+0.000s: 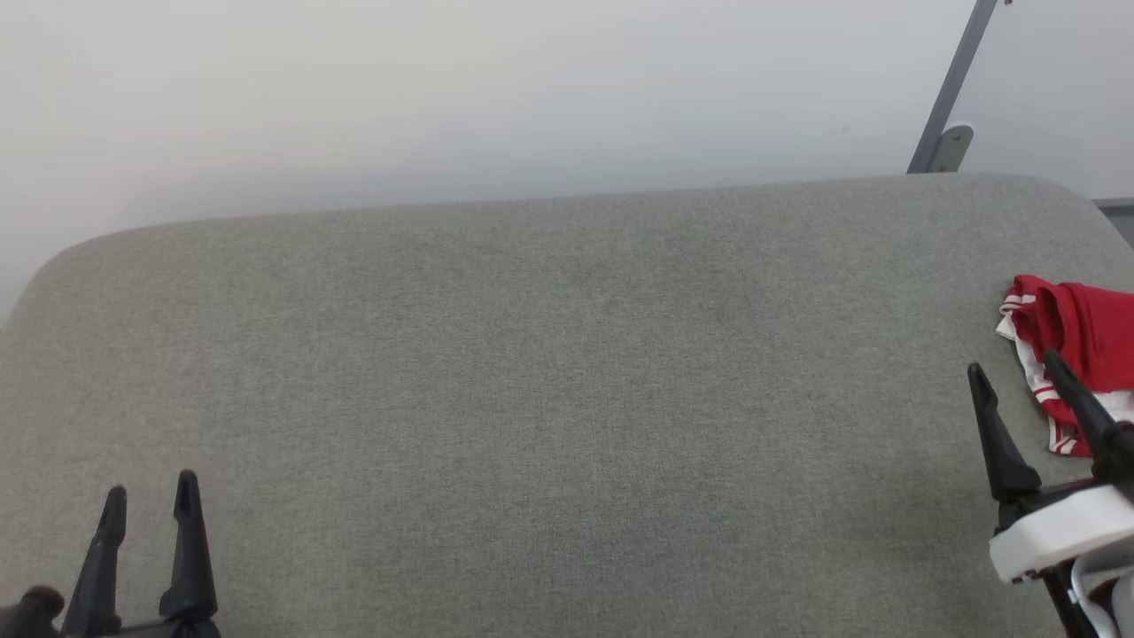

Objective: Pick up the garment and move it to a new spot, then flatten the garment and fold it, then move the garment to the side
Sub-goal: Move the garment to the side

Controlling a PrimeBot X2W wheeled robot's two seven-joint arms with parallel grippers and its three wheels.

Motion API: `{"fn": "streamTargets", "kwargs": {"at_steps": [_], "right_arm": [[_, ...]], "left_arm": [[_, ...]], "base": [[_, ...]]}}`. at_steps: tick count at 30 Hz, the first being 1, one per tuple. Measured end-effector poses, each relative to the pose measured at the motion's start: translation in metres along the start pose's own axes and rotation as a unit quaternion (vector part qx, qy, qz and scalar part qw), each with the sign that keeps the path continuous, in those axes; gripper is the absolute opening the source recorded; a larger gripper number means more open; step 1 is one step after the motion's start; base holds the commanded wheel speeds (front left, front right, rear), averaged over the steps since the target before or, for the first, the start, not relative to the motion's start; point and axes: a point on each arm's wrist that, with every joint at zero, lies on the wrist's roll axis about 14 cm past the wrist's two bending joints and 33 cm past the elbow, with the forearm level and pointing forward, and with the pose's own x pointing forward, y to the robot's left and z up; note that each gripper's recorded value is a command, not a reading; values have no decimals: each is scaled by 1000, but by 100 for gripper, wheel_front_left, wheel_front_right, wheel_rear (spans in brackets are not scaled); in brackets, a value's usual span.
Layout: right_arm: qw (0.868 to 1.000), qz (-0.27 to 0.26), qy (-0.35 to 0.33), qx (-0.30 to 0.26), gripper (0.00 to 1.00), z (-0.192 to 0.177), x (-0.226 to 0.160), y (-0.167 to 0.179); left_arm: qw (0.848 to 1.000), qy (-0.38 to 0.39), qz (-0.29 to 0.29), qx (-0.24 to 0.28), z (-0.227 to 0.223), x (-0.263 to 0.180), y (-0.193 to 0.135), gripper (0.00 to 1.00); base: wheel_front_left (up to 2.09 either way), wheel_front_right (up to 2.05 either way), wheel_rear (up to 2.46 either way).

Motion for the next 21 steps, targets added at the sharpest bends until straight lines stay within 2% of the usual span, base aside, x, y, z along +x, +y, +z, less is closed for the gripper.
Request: {"fn": "streamTargets", "kwargs": {"at_steps": [21], "right_arm": [[999,-18,-4,39,100,-5,-22,10]], "left_arm": [[999,36,19,5,-16,-32,14,100]], "base": [[0,0,0]]}}
